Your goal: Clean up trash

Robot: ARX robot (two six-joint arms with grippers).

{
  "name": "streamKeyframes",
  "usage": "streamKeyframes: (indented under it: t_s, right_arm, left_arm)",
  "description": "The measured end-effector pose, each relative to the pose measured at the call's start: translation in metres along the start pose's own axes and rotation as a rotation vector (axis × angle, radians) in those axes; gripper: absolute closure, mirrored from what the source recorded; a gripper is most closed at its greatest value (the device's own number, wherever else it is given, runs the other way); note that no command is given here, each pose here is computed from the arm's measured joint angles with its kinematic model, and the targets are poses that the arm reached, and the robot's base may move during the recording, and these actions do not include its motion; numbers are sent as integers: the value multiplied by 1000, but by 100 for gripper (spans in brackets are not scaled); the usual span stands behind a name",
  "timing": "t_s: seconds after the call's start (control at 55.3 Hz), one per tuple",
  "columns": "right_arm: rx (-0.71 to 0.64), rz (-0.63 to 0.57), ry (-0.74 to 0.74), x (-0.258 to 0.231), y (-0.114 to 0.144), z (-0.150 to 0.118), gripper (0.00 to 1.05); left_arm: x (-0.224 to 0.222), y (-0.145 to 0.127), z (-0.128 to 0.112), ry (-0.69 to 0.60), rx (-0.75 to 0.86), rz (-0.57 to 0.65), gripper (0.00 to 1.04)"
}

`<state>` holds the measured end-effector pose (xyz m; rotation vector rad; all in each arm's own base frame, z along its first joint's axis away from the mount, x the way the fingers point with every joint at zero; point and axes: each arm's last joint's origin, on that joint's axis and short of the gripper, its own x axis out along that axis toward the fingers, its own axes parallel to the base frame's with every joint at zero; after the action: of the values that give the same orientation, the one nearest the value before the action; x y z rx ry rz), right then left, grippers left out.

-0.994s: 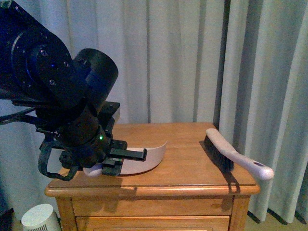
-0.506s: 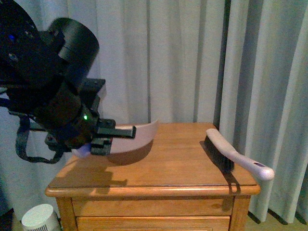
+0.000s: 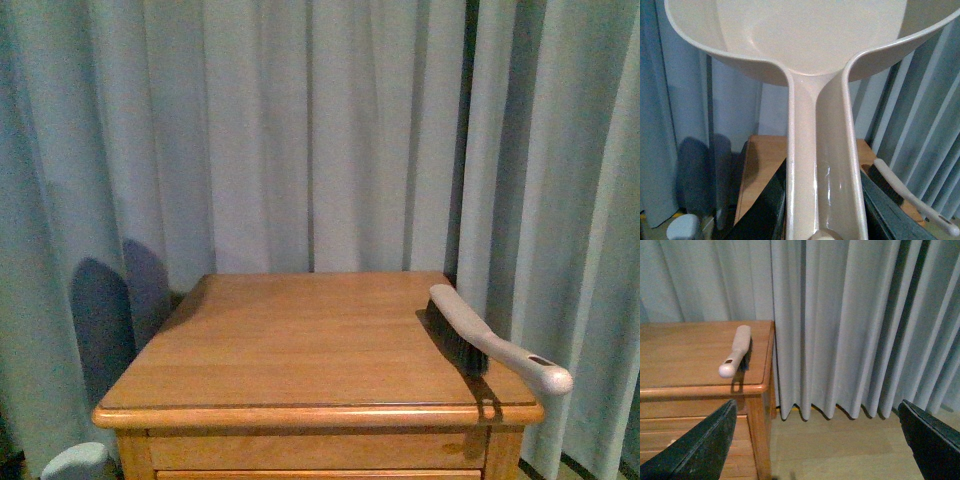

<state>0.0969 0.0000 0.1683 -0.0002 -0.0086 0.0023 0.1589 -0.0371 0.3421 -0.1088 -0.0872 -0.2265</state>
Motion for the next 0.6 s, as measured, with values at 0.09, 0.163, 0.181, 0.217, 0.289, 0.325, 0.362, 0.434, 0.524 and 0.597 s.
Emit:
streamKeyframes:
  t_s: [0.09,0.163,0.181,0.217,0.289,0.325,0.362,0.434,0.524,0.597]
  right_arm:
    - [0,0,0,0,0,0,7]
    - [0,0,0,0,0,0,7]
    - [0,0,0,0,0,0,7]
    - [0,0,0,0,0,0,7]
    - [0,0,0,0,0,0,7]
    - [0,0,0,0,0,0,7]
    - [0,0,0,0,0,0,7]
    - [0,0,0,0,0,0,7]
    - [0,0,0,0,0,0,7]
    - [0,0,0,0,0,0,7]
  left_arm:
    - [-25,2,-9,6,-2,-13,77]
    - [-42,3,-15,7,-7,-15,77]
    - [-46,3,-17,9,-7,-14,77]
    - [-53,3,-19,13,-8,-14,77]
    - [-64,2,-26,23,-16,-32,77]
    - [-66,2,-28,25,-16,-38,77]
    - [-67,3,-32,35,-23,-42,77]
    - [-67,7,-42,66,-36,-22,77]
    - [-67,11,-49,84,-55,2,77]
    - [-68,13,-52,84,-67,19,77]
